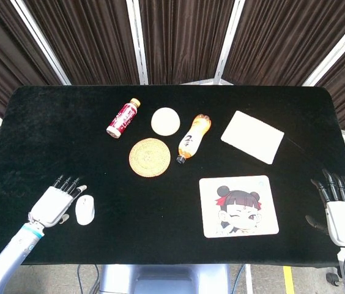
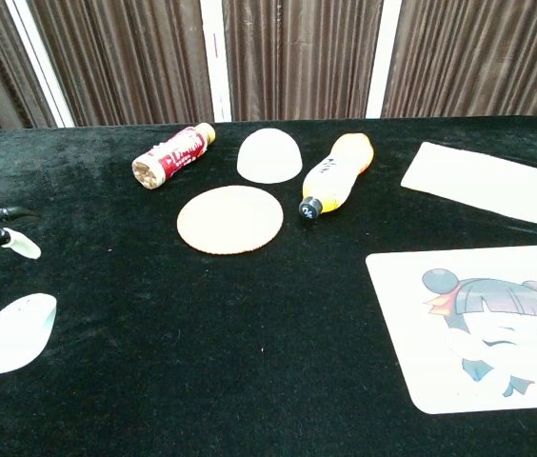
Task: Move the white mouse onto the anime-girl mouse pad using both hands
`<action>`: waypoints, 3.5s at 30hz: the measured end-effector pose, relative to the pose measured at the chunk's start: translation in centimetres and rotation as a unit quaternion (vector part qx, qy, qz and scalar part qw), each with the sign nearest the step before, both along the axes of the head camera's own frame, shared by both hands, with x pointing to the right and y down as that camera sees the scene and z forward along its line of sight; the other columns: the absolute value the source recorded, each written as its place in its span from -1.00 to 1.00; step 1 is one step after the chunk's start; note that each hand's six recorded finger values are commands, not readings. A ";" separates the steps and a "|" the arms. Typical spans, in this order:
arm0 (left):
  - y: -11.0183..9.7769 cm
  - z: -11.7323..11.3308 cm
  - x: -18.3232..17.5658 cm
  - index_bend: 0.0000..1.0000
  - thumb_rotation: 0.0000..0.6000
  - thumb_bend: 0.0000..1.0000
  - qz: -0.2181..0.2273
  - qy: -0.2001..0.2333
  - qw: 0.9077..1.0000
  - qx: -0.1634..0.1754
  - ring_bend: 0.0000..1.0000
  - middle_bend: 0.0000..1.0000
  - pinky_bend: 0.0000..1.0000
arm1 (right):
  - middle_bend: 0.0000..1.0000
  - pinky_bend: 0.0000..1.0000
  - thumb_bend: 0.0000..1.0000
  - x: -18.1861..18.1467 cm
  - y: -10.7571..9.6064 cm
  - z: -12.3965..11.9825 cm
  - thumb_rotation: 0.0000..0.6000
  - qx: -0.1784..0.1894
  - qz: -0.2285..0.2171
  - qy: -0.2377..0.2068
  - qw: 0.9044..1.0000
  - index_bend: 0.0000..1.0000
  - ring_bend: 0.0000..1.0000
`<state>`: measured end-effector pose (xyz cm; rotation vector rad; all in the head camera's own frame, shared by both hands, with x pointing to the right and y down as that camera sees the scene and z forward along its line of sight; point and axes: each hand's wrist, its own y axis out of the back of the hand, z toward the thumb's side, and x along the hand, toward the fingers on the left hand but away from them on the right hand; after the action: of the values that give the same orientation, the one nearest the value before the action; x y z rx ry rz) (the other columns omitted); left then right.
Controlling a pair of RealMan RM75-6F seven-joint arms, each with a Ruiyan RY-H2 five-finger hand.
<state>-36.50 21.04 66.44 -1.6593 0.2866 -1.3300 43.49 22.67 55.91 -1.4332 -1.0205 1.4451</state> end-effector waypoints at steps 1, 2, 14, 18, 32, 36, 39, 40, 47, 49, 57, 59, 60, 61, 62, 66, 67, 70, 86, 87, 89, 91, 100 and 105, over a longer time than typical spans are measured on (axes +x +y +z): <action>0.0 0.1 0.1 -0.59 1.00 -0.82 0.002 -0.002 1.000 0.000 -1.00 -1.00 -1.00 | -1.00 -1.00 -0.93 0.0 0.0 0.0 1.00 -0.001 0.000 -0.001 1.000 -0.68 -1.00; 0.0 0.2 0.2 -0.59 1.00 -0.82 0.003 -0.004 1.000 -0.001 -1.00 -1.00 -1.00 | -1.00 -1.00 -0.93 0.0 0.0 0.0 1.00 -0.001 0.000 -0.002 1.000 -0.68 -1.00; 0.3 1.9 2.8 -0.53 1.00 -0.82 0.031 -0.009 0.999 -0.022 -1.00 -1.00 -1.00 | -1.00 -1.00 -0.93 0.2 0.0 -0.2 1.00 0.008 0.006 -0.004 1.000 -0.68 -1.00; 0.4 2.4 3.3 -0.49 1.00 -0.82 0.040 -0.017 0.999 -0.030 -1.00 -1.00 -1.00 | -1.00 -1.00 -0.93 0.4 0.0 -0.3 1.00 0.009 0.009 -0.005 1.000 -0.68 -1.00; 0.8 3.0 4.5 0.07 1.00 -0.60 0.049 -0.020 0.998 -0.044 -1.00 -1.00 -1.00 | -1.00 -1.00 -0.93 0.6 0.2 -0.4 1.00 0.010 0.013 -0.008 1.000 -0.68 -1.00; 0.8 2.8 4.8 0.10 1.00 -0.58 0.051 -0.015 0.998 -0.040 -1.00 -1.00 -1.00 | -1.00 -1.00 -0.93 0.6 0.2 -0.5 1.00 0.009 0.013 -0.008 1.000 -0.68 -1.00; 0.6 2.7 5.1 0.11 1.00 -0.57 0.055 -0.011 0.998 -0.034 -1.00 -1.00 -1.00 | -1.00 -1.00 -0.93 0.6 0.2 -0.3 1.00 0.008 0.013 -0.008 1.000 -0.68 -1.00; 0.5 2.7 5.2 0.11 1.00 -0.57 0.057 -0.010 0.998 -0.032 -1.00 -1.00 -1.00 | -1.00 -1.00 -0.93 0.6 0.2 -0.3 1.00 0.007 0.014 -0.008 1.000 -0.67 -1.00; -0.3 2.4 6.5 0.16 1.00 -0.57 0.081 -0.006 0.997 -0.005 -1.00 -1.00 -1.00 | -1.00 -1.00 -0.93 0.8 0.1 -0.2 1.00 0.006 0.017 -0.005 1.000 -0.68 -1.00; -0.9 2.2 7.3 0.17 1.00 -0.56 0.090 -0.002 0.996 0.005 -1.00 -1.00 -1.00 | -1.00 -1.00 -0.93 0.9 0.0 -0.2 1.00 0.006 0.019 -0.005 1.000 -0.68 -1.00; -3.2 1.2 11.0 0.19 1.00 -0.56 0.123 0.015 0.991 0.041 -1.00 -1.00 -1.00 | -1.00 -1.00 -0.93 1.3 -0.3 -0.2 1.00 0.008 0.026 -0.006 1.000 -0.68 -1.00; -3.6 1.1 11.7 0.20 1.00 -0.56 0.129 0.019 0.990 0.046 -1.00 -1.00 -1.00 | -1.00 -1.00 -0.93 1.4 -0.3 -0.2 1.00 0.008 0.027 -0.006 1.000 -0.68 -1.00; -3.8 1.1 12.2 0.20 1.00 -0.56 0.132 0.020 0.990 0.048 -1.00 -1.00 -1.00 | -1.00 -1.00 -0.93 1.5 -0.3 -0.3 1.00 0.008 0.028 -0.006 1.000 -0.68 -1.00; -4.0 1.1 12.7 0.20 1.00 -0.56 0.135 0.022 0.989 0.049 -1.00 -1.00 -1.00 | -1.00 -1.00 -0.93 1.5 -0.3 -0.3 1.00 0.009 0.029 -0.006 1.000 -0.68 -1.00; -4.2 1.1 13.1 0.20 1.00 -0.56 0.138 0.023 0.989 0.050 -1.00 -1.00 -1.00 | -1.00 -1.00 -0.93 1.6 -0.4 -0.3 1.00 0.009 0.030 -0.006 0.999 -0.68 -1.00; -5.0 1.4 15.6 0.20 1.00 -0.56 0.154 0.031 0.986 0.055 -1.00 -1.00 -1.00 | -1.00 -1.00 -0.93 1.9 -0.5 -0.4 1.00 0.010 0.036 -0.007 0.999 -0.68 -1.00; -5.1 1.5 16.2 0.20 1.00 -0.56 0.157 0.032 0.986 0.056 -1.00 -1.00 -1.00 | -1.00 -1.00 -0.93 2.0 -0.6 -0.4 1.00 0.010 0.038 -0.008 0.999 -0.68 -1.00; -5.5 1.8 18.4 0.20 1.00 -0.56 0.170 0.035 0.983 0.058 -1.00 -1.00 -1.00 | -1.00 -1.00 -0.93 2.4 -0.7 -0.3 1.00 0.008 0.045 -0.008 0.999 -0.68 -1.00; -5.3 3.4 28.2 0.18 1.00 -0.56 0.236 0.062 0.968 0.064 -1.00 -1.00 -1.00 | -1.00 -1.00 -0.93 4.4 -1.4 0.0 1.00 0.001 0.074 -0.003 0.997 -0.68 -1.00; -5.3 3.3 28.6 0.18 1.00 -0.56 0.237 0.065 0.967 0.065 -1.00 -1.00 -1.00 | -1.00 -1.00 -0.93 4.4 -1.4 0.0 1.00 0.001 0.075 -0.002 0.997 -0.68 -1.00; -5.2 3.2 29.2 0.18 1.00 -0.56 0.239 0.070 0.966 0.066 -1.00 -1.00 -1.00 | -1.00 -1.00 -0.93 4.4 -1.4 0.1 1.00 0.000 0.075 -0.001 0.997 -0.68 -1.00; -5.1 3.1 29.9 0.15 1.00 -0.56 0.239 0.076 0.966 0.067 -1.00 -1.00 -1.00 | -1.00 -1.00 -0.93 4.4 -1.3 0.2 1.00 -0.001 0.074 0.000 0.997 -0.68 -1.00; -5.3 2.6 31.7 -0.96 1.00 -0.67 0.228 0.091 0.967 0.073 -1.00 -1.00 -1.00 | -1.00 -1.00 -0.93 4.3 -1.4 0.2 1.00 -0.001 0.073 -0.001 0.997 -0.68 -1.00; -5.1 1.9 31.6 -1.00 1.00 -0.71 0.223 0.096 0.966 0.085 -1.00 -1.00 -1.00 | -1.00 -1.00 -0.93 4.3 -1.3 0.2 1.00 -0.001 0.073 0.000 0.997 -0.68 -1.00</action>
<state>-4.93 15.94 68.34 -1.5905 0.1234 -0.7901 47.81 21.35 56.12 -1.3851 -1.1443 1.5504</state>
